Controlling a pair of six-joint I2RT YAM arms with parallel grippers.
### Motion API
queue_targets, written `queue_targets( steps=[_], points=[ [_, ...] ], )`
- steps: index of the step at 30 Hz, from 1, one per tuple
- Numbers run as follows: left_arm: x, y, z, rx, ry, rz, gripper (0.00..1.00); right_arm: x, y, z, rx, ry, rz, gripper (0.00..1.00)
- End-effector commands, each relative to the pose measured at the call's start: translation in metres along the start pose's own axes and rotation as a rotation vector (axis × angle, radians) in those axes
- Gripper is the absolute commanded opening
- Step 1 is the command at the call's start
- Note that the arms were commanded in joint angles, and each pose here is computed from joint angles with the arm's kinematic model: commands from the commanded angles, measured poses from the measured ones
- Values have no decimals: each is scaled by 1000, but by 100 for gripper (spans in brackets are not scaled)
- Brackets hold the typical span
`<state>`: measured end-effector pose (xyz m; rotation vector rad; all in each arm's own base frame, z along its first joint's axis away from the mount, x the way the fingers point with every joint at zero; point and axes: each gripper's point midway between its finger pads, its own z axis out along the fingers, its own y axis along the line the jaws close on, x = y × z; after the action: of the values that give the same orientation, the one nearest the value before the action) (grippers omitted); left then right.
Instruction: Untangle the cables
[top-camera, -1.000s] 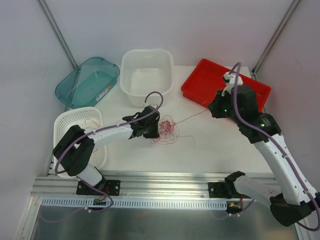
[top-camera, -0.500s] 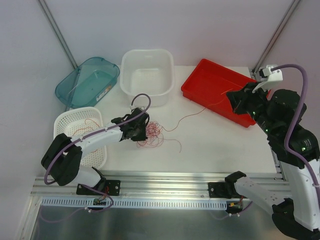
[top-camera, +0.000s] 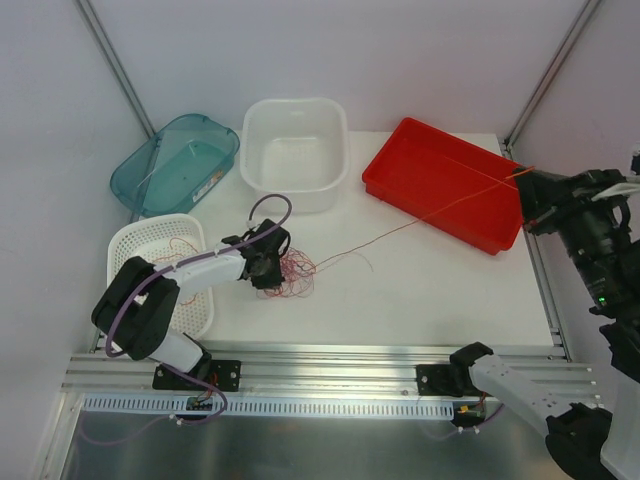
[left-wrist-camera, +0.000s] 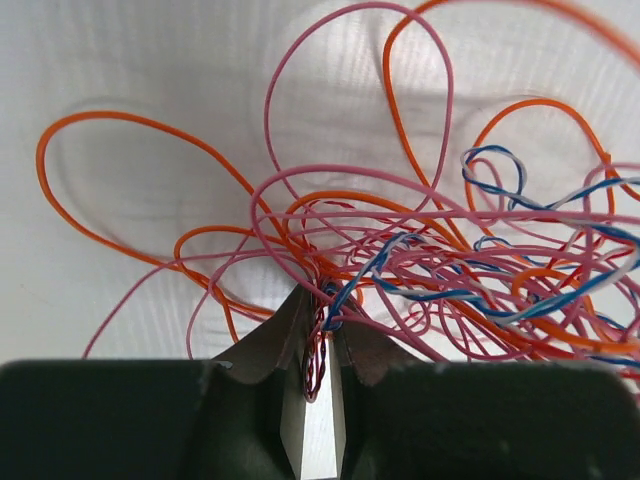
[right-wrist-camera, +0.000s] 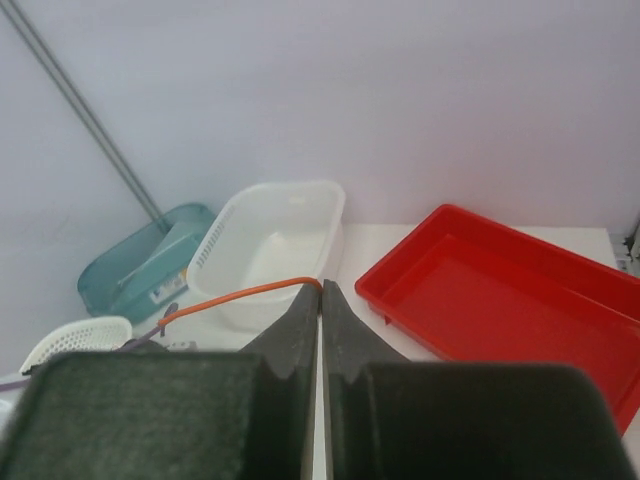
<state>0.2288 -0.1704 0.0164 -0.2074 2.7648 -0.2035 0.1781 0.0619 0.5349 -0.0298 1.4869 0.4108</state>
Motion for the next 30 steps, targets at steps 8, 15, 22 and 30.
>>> queue_targets(
  steps=[8, 15, 22, 30],
  points=[
    [0, 13, -6, -10, 20, -43, 10, 82, -25, 16, 111, 178, 5, 1],
    [-10, -1, -27, 70, -36, 12, 11, 257, -61, 13, 287, 581, 59, 30],
    [-11, -12, -39, 119, -65, 59, 11, 357, -59, -4, 228, 881, 6, 75],
    [-5, -17, -39, 126, -53, 68, 11, 387, 38, 29, -169, 936, 89, 75]
  ],
)
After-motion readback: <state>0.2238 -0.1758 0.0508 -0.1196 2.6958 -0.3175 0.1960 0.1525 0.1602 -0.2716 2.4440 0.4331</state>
